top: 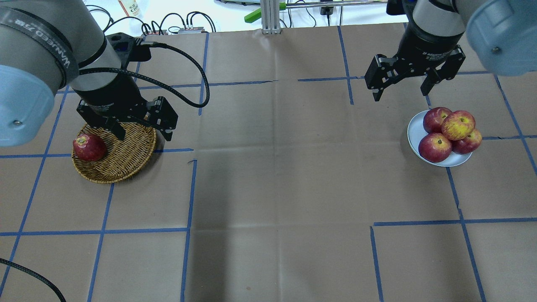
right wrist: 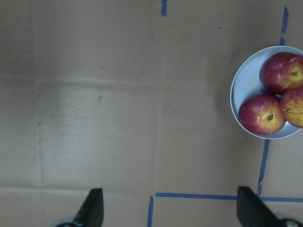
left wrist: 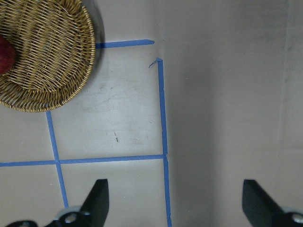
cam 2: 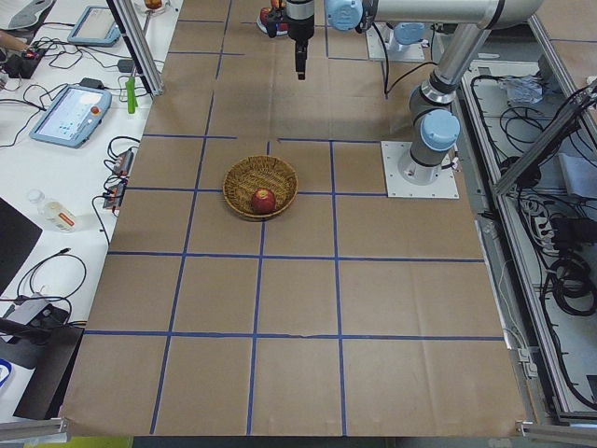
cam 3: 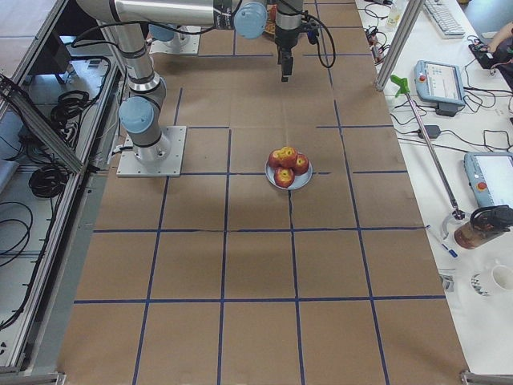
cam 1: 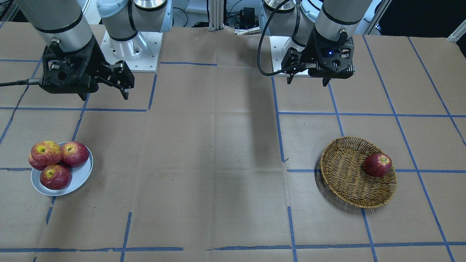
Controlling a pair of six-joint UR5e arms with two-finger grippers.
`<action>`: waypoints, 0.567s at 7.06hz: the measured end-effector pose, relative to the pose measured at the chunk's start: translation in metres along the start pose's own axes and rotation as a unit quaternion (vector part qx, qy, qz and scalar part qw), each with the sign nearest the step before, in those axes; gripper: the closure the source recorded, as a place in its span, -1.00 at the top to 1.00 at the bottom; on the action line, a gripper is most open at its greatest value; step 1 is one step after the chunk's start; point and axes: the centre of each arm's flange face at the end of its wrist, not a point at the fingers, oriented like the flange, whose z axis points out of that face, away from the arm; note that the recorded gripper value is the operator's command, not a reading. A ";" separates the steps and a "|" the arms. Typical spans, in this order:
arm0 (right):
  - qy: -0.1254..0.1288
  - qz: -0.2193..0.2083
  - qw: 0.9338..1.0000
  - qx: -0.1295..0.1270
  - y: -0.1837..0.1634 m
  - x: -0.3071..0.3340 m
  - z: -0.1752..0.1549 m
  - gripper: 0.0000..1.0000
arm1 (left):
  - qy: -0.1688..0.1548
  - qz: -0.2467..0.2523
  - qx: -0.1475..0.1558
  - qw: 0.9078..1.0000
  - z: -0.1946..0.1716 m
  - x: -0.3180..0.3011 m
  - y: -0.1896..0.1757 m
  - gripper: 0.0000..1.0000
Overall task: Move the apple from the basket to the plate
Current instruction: 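Open the right gripper and raise it away from the plate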
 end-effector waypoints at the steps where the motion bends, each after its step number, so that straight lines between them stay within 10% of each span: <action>1: -0.001 -0.001 1.000 -0.004 0.006 -0.008 -0.002 1.00 | 0.000 0.000 0.000 1.000 0.000 0.000 0.000 0.98; 4: -0.001 -0.004 1.000 -0.008 0.008 -0.006 -0.003 1.00 | 0.000 0.000 -0.001 1.000 0.001 0.000 0.000 0.98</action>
